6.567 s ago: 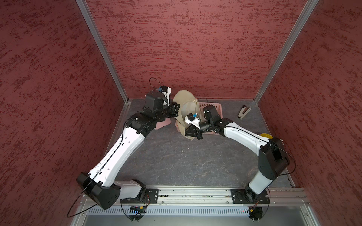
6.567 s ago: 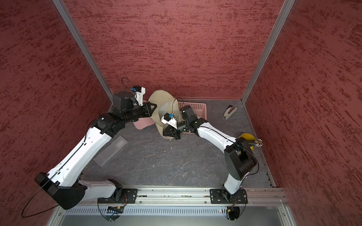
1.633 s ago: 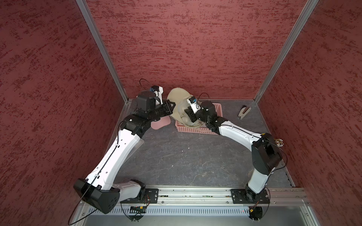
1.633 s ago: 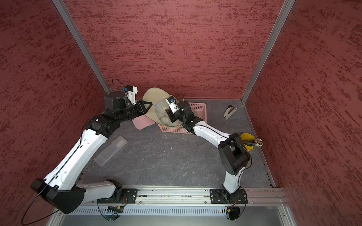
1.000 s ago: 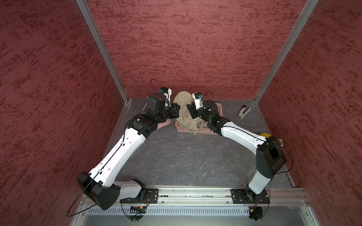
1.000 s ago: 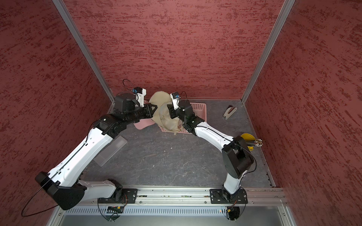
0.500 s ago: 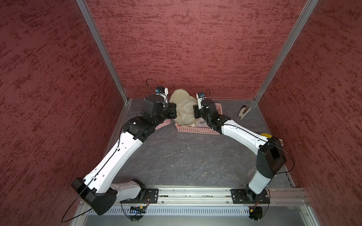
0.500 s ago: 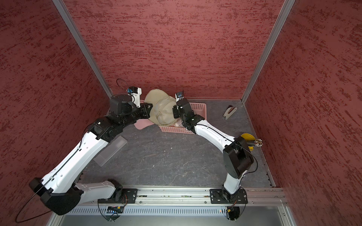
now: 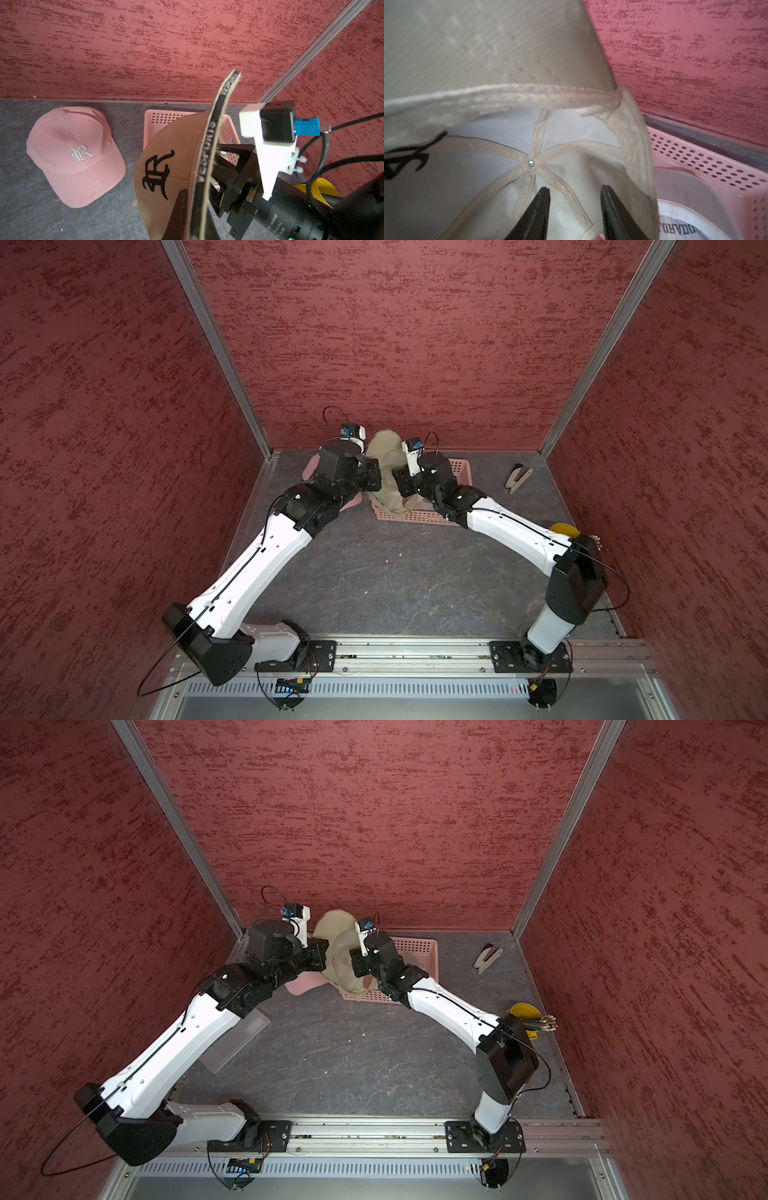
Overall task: Turn the baseball cap inside out
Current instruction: Turn over the baseball cap, then place the baseball cap at the center of the board.
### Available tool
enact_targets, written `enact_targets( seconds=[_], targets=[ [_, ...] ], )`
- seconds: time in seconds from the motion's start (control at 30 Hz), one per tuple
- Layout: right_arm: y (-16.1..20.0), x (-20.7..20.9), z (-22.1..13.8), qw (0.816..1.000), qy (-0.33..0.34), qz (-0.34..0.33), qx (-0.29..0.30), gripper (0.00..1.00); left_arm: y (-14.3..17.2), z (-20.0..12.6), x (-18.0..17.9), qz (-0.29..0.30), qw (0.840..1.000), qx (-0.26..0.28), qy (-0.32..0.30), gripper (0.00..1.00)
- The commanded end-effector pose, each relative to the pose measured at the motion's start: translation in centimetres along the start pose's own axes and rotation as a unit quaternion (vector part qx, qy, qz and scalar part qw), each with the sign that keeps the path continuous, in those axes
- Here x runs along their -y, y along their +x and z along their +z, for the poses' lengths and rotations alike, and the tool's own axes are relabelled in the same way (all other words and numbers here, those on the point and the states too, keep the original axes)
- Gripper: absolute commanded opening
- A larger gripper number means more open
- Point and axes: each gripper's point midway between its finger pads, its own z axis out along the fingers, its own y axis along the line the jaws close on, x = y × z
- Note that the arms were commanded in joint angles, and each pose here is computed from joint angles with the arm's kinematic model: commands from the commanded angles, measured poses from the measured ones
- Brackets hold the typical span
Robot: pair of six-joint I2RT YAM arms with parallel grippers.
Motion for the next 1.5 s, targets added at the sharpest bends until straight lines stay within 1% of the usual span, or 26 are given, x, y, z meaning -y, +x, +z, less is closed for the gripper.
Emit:
enact_targets(
  seconds=[0.0, 0.07, 0.13, 0.2, 0.3, 0.4, 0.47, 0.53, 0.6, 0.67, 0.7, 0.77, 0.8, 0.83, 0.87, 1.03, 1.1, 1.2, 1.27, 1.33, 1.47],
  targets=[
    [-4.7, -1.9, -1.7, 0.997, -0.045, 0.027, 0.055, 0.44, -2.1, -0.8, 0.3, 0.003, 0.999, 0.04, -0.002, 0.0],
    [-5.1, -2.7, -2.1, 0.996, -0.071, 0.034, 0.052, 0.47, -2.1, -0.6, 0.0, 0.014, 0.999, 0.041, -0.012, 0.0],
    [-5.3, -3.2, -2.8, 0.994, -0.086, 0.039, 0.049, 0.52, -2.1, -0.3, -0.5, 0.039, 0.998, 0.041, -0.03, 0.0],
    [-5.4, -3.0, -3.6, 0.994, -0.093, 0.045, 0.045, 0.55, -1.9, 0.2, -0.9, 0.079, 0.995, 0.042, -0.051, 0.0],
    [-5.2, -1.5, -4.2, 0.993, -0.094, 0.065, 0.032, 0.58, -1.4, 0.9, -1.2, 0.134, 0.988, 0.038, -0.068, 0.0],
    [-4.1, 0.4, -4.5, 0.992, -0.089, 0.091, 0.008, 0.61, -1.2, 1.1, -1.7, 0.186, 0.976, 0.037, -0.104, 0.0],
    [-3.5, 1.6, -5.1, 0.989, -0.087, 0.117, 0.001, 0.62, -0.9, 1.0, -1.5, 0.225, 0.966, 0.045, -0.123, 0.0],
    [-3.3, 2.2, -5.9, 0.987, -0.084, 0.141, -0.002, 0.63, -0.5, 1.1, -1.7, 0.25, 0.958, 0.048, -0.135, 0.0],
    [-2.9, 2.1, -6.5, 0.98, -0.085, 0.18, -0.007, 0.64, -0.2, 1.1, -2.4, 0.268, 0.949, 0.056, -0.154, 0.0],
    [-2.4, 2.2, -6.9, 0.969, -0.084, 0.232, -0.014, 0.65, -0.2, 1.0, -2.9, 0.302, 0.935, 0.075, -0.169, 0.0],
    [-2.1, 2.0, -7.2, 0.965, -0.089, 0.247, -0.018, 0.65, -0.6, 0.9, -3.1, 0.318, 0.926, 0.094, -0.179, 0.0],
    [-1.6, 1.8, -7.6, 0.956, -0.091, 0.279, -0.027, 0.65, -0.8, 1.2, -3.4, 0.362, 0.903, 0.118, -0.199, 0.0],
    [-1.3, 1.6, -7.5, 0.952, -0.095, 0.289, -0.031, 0.65, -0.8, 1.4, -3.4, 0.381, 0.893, 0.125, -0.205, 0.0],
    [-2.2, 1.2, -8.6, 0.948, -0.107, 0.298, -0.02, 0.66, -0.7, 1.6, -3.3, 0.4, 0.883, 0.132, -0.208, 0.0],
    [-2.4, 0.9, -8.9, 0.945, -0.113, 0.307, -0.02, 0.66, -0.7, 1.7, -3.1, 0.415, 0.873, 0.143, -0.212, 0.0],
    [-3.4, -0.2, -9.5, 0.929, -0.144, 0.339, -0.018, 0.66, -0.2, 1.3, -2.4, 0.462, 0.834, 0.204, -0.223, 0.0],
    [-3.5, -0.5, -9.2, 0.924, -0.155, 0.35, -0.018, 0.66, 0.2, 0.9, -1.7, 0.471, 0.824, 0.227, -0.219, 0.0],
    [-3.4, -1.0, -8.6, 0.915, -0.173, 0.364, -0.024, 0.66, 1.4, 0.8, -0.9, 0.5, 0.804, 0.24, -0.213, 0.0],
    [-3.4, -1.2, -8.1, 0.912, -0.179, 0.369, -0.026, 0.66, 1.6, 0.6, -0.4, 0.508, 0.795, 0.253, -0.215, 0.0],
    [-2.6, -1.3, -7.0, 0.908, -0.18, 0.376, -0.039, 0.66, 2.0, 0.4, 0.4, 0.516, 0.789, 0.261, -0.21, 0.0],
    [-2.4, -1.8, -6.7, 0.903, -0.191, 0.383, -0.045, 0.66, 2.3, 0.8, 1.0, 0.527, 0.78, 0.263, -0.213, 0.0]
  ],
)
